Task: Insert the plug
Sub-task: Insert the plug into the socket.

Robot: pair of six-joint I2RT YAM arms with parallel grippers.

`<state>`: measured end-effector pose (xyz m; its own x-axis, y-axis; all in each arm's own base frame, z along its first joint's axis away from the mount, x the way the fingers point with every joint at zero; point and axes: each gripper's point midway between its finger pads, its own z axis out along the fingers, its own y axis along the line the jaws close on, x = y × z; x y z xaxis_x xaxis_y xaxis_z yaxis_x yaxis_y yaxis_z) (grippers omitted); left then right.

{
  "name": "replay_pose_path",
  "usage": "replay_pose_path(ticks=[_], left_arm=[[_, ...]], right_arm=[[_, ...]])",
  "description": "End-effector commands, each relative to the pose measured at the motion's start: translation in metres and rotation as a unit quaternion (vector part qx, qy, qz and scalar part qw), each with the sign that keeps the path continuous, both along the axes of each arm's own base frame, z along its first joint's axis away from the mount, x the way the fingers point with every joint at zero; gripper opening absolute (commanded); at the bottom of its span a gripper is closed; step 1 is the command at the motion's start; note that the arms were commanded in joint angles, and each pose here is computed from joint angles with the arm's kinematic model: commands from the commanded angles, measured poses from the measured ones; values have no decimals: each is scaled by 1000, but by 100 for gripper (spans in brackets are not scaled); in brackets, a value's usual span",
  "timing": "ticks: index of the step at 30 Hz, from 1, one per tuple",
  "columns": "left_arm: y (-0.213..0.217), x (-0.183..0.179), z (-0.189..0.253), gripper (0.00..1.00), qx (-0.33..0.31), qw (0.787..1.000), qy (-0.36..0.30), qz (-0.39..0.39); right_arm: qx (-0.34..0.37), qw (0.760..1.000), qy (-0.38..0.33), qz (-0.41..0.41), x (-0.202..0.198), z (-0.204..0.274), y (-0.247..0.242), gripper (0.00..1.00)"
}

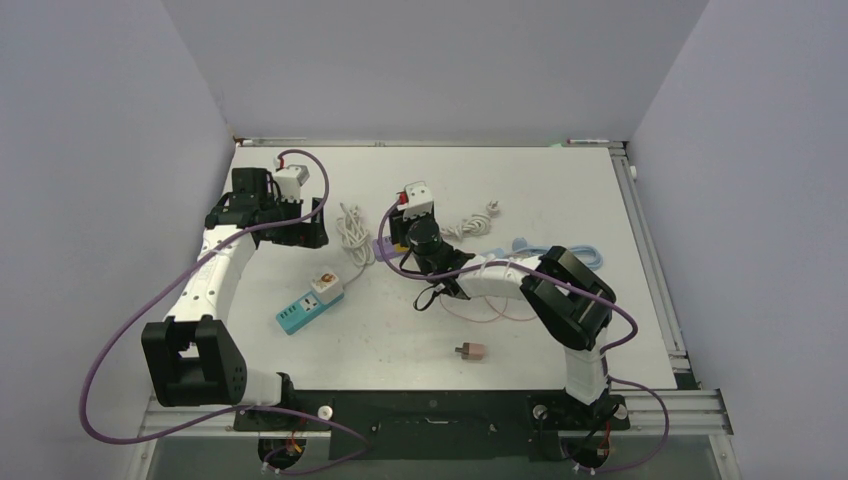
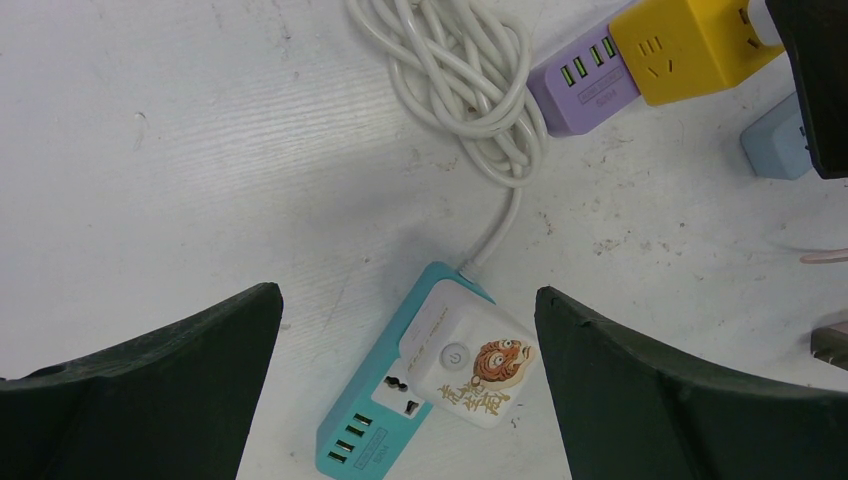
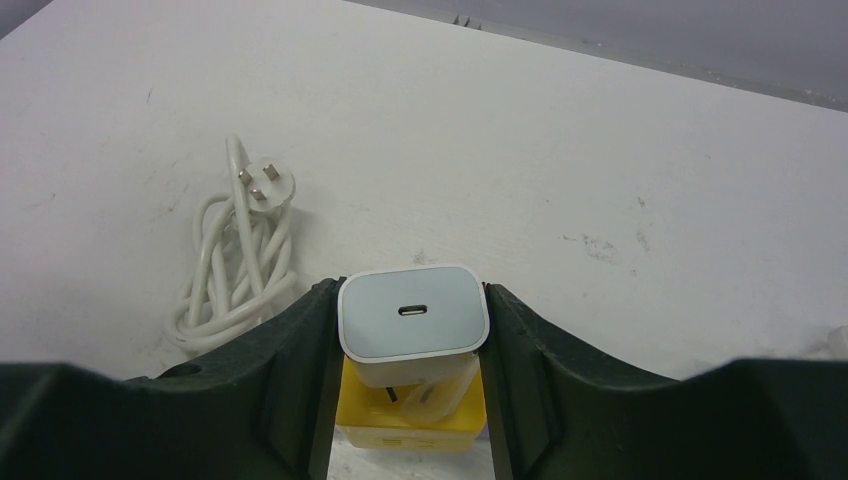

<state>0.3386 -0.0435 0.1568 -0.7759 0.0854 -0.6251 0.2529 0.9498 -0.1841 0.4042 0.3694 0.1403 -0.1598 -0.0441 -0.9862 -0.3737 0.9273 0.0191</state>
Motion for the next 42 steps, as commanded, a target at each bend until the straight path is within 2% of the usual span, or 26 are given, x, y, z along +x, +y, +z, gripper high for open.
replay_pose_path(ticks=[1, 31, 42], left_arm=[[0, 13, 14, 96, -10, 1000, -26, 4], [-1, 16, 15, 96, -16, 999, -27, 7], [0, 18, 15, 96, -17, 999, -29, 8]], right_arm=[[-45, 998, 39, 3, -14, -44, -7, 5], [-73, 996, 52, -1, -23, -76, -6, 5], [-82, 995, 62, -14, -35, -87, -24, 5]])
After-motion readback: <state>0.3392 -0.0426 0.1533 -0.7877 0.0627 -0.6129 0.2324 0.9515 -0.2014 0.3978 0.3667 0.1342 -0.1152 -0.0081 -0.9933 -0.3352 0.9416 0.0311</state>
